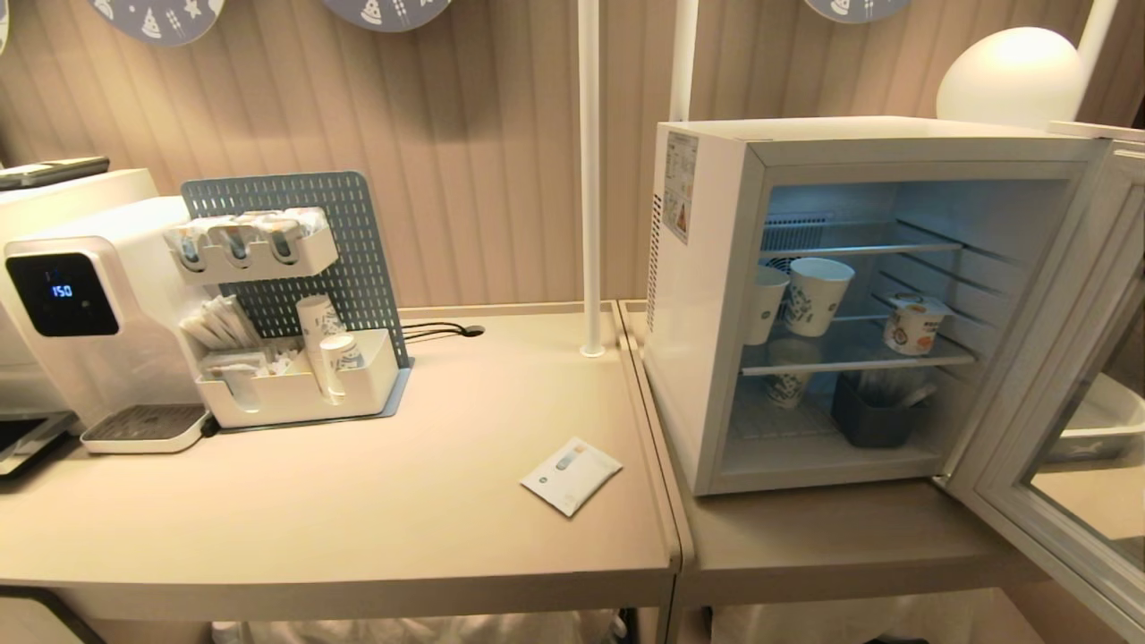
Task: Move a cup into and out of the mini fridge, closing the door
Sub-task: Close the freezer door
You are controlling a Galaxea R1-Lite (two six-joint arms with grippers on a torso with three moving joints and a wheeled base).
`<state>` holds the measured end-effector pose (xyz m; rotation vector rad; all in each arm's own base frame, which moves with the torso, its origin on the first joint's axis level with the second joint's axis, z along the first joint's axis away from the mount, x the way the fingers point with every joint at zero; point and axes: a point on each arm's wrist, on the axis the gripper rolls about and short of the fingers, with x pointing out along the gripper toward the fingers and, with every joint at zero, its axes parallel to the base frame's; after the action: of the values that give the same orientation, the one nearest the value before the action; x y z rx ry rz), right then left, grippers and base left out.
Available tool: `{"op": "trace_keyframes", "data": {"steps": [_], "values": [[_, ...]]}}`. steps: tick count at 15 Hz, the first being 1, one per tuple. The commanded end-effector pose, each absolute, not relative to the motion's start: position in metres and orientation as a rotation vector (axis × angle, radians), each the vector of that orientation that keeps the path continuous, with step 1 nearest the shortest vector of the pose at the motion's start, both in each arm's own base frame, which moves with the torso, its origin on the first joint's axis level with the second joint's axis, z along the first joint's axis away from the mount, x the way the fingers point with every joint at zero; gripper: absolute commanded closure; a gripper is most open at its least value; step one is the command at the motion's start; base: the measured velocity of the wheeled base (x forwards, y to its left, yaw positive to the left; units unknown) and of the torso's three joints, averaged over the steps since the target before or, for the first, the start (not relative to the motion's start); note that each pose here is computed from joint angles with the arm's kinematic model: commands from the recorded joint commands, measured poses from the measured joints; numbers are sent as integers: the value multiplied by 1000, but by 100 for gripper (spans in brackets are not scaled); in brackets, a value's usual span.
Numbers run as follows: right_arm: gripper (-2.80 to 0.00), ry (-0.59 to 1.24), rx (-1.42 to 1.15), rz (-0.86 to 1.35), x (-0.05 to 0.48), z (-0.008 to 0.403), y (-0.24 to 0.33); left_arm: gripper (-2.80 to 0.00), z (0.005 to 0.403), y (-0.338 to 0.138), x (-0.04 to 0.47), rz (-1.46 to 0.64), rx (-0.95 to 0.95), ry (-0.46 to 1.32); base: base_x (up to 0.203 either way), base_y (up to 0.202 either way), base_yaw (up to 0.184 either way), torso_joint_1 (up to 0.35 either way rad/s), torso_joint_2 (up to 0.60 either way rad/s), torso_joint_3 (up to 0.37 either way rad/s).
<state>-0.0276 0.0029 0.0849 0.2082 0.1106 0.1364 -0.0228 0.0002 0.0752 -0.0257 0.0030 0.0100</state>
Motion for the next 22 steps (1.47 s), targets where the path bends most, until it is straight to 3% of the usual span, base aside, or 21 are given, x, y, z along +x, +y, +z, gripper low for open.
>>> {"op": "trace_keyframes", "data": {"steps": [1,3,11,22], "values": [[0,72,186,7,-29,81,0,0,75,0,-23,12,-26,4,0,0,0,0,0,0],[0,123,47,-53,-31,78,-1,0,75,0,-23,11,-26,4,0,0,0,0,0,0],[0,146,52,-56,-32,78,-1,0,75,0,-23,11,-26,4,0,0,0,0,0,0],[0,50,36,-31,-27,78,-1,0,75,0,-23,11,-26,4,-152,0,-1,2,2,3]]}}
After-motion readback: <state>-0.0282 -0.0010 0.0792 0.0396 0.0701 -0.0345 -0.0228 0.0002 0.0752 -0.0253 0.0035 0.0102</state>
